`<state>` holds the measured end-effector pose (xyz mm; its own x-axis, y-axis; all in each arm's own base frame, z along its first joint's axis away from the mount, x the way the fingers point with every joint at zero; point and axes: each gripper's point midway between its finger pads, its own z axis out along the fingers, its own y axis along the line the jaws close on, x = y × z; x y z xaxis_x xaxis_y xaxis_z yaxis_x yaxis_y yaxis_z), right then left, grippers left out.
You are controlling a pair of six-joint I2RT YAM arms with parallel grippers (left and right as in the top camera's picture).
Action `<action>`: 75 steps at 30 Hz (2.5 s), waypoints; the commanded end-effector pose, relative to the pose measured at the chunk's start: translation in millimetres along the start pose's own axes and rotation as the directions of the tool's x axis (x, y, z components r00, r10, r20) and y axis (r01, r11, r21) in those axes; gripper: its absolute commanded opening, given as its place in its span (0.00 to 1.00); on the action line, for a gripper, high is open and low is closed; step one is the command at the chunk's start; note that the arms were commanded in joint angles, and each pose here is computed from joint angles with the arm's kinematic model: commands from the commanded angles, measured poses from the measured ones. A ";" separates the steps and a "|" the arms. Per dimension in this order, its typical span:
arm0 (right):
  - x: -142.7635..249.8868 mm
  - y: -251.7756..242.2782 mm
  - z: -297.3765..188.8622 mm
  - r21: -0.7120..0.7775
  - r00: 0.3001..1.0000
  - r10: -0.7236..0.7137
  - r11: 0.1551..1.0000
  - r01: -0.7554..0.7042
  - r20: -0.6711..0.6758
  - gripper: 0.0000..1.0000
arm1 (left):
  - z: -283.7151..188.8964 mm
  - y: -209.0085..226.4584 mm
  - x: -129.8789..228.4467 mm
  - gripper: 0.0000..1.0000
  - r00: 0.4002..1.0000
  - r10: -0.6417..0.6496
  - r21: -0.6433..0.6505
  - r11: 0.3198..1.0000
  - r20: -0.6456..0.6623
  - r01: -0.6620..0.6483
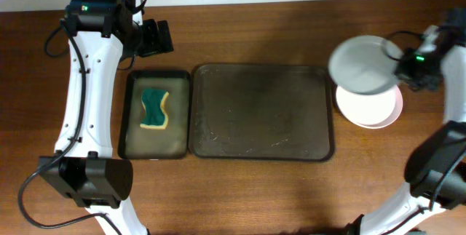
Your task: Clean dirty plates on tray and stack at the side
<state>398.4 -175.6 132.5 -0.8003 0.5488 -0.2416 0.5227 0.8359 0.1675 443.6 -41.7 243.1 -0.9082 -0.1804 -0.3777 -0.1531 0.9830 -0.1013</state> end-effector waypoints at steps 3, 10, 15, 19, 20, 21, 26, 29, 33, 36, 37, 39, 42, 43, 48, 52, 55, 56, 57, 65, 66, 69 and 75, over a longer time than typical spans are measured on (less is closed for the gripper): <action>0.8 -43.2 1.2 -0.009 0.996 0.093 0.996 -0.093 -0.015 0.04 | 1.9 0.5 -0.5 1.00 1.000 0.012 0.005 1.000 -0.004 -0.012; 29.0 -48.6 53.8 0.003 0.993 0.089 0.996 -0.089 -0.083 0.04 | 1.9 0.5 -0.5 1.00 1.000 0.012 0.005 1.000 -0.004 -0.012; 34.4 -25.0 50.1 -0.092 0.994 -0.021 0.996 0.011 -0.108 0.46 | 1.9 0.5 -0.5 1.00 1.000 0.012 0.005 1.000 -0.004 -0.012; 43.5 32.0 -0.9 -0.223 0.958 -0.233 0.955 0.193 -0.165 0.63 | 1.9 0.5 -0.5 1.00 1.000 0.012 0.005 1.000 -0.004 -0.012; 56.2 49.0 -10.2 -0.245 0.930 -0.308 0.935 0.257 -0.199 0.70 | 1.9 0.5 -0.5 0.99 1.000 0.012 0.005 1.000 -0.004 -0.012; 67.8 62.9 -12.1 -0.265 0.901 -0.373 0.912 0.312 -0.221 0.74 | 1.9 0.5 -0.5 1.00 1.000 0.012 0.005 1.000 -0.004 -0.012; 93.7 105.1 -6.6 -0.281 0.831 -0.496 0.859 0.428 -0.251 0.99 | 1.9 0.5 -0.5 1.00 1.000 0.012 0.005 1.000 -0.004 -0.012; 99.4 115.5 -6.2 -0.290 0.815 -0.523 0.844 0.452 -0.251 0.98 | 1.8 0.5 -0.6 1.00 1.000 0.012 0.005 1.000 -0.003 -0.012; 99.5 115.7 -6.3 -0.290 0.815 -0.523 0.843 0.452 -0.251 0.98 | 1.9 0.5 -0.5 0.99 1.000 0.012 0.005 1.000 -0.004 -0.012; 100.1 117.6 -6.5 -0.292 0.812 -0.528 0.840 0.457 -0.249 0.98 | 1.8 0.5 -0.6 1.00 1.000 0.012 0.005 1.000 -0.003 -0.012; 93.3 118.1 -17.3 -0.269 0.820 -0.536 0.835 0.480 -0.201 0.98 | 1.9 0.5 -0.5 1.00 1.000 0.012 0.005 1.000 -0.004 -0.012; 81.1 126.0 -54.3 -0.249 0.832 -0.551 0.816 0.522 -0.061 0.98 | 1.9 0.5 -0.5 1.00 1.000 0.012 0.005 1.000 -0.004 -0.012; 52.3 160.1 -156.3 -0.225 0.755 -0.544 0.736 0.639 0.366 0.98 | 1.8 0.5 -0.6 0.99 1.000 0.012 0.005 1.000 -0.003 -0.012; 46.6 171.3 -204.4 -0.185 0.671 -0.520 0.701 0.689 0.529 0.98 | 1.9 0.5 -0.5 0.99 1.000 0.012 0.005 1.000 -0.004 -0.012; 96.2 176.3 -370.2 0.102 0.242 -0.401 0.668 0.737 0.883 0.98 | 1.9 0.5 -0.5 0.99 1.000 0.012 0.005 1.000 -0.004 -0.012; 182.6 138.5 -355.3 0.154 0.038 -0.270 0.655 0.739 0.962 0.98 | 1.9 0.5 -0.5 0.99 1.000 0.012 0.005 1.000 -0.004 -0.012; 220.8 113.9 -299.8 0.176 -0.035 -0.221 0.661 0.729 0.975 0.98 | 1.9 0.5 -0.5 0.99 1.000 0.012 0.005 1.000 -0.004 -0.012; 226.6 109.9 -285.7 0.184 -0.060 -0.206 0.664 0.725 0.977 0.98 | 1.9 0.5 -0.5 1.00 1.000 0.012 0.005 1.000 -0.004 -0.012; 231.1 106.7 -269.3 0.197 -0.104 -0.177 0.669 0.716 0.979 0.98 | 1.9 0.5 -0.5 1.00 1.000 0.012 0.005 1.000 -0.004 -0.012; 216.9 104.8 -166.0 0.126 -0.061 -0.114 0.724 0.678 0.992 0.99 | 1.9 0.5 -0.5 1.00 1.000 0.012 0.005 1.000 -0.004 -0.012; 214.8 102.2 -152.8 0.098 -0.021 -0.113 0.739 0.666 0.993 0.98 | 1.9 0.5 -0.5 1.00 1.000 0.012 0.005 1.000 -0.004 -0.012; 216.2 99.7 -119.5 0.053 0.076 -0.138 0.745 0.665 0.987 0.98 | 1.8 0.5 -0.6 0.99 1.000 0.012 0.005 1.000 -0.003 -0.012; 227.9 92.3 -64.9 -0.010 0.282 -0.239 0.746 0.665 0.929 0.98 | 1.9 0.5 -0.5 1.00 1.000 0.012 0.005 1.000 -0.004 -0.012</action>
<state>244.9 25.4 160.7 -0.0555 -0.0583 -0.9968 -0.1458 0.9881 -0.0497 444.3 -42.4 242.9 -0.9079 -0.1804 -0.3785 -0.1515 0.9829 -0.1051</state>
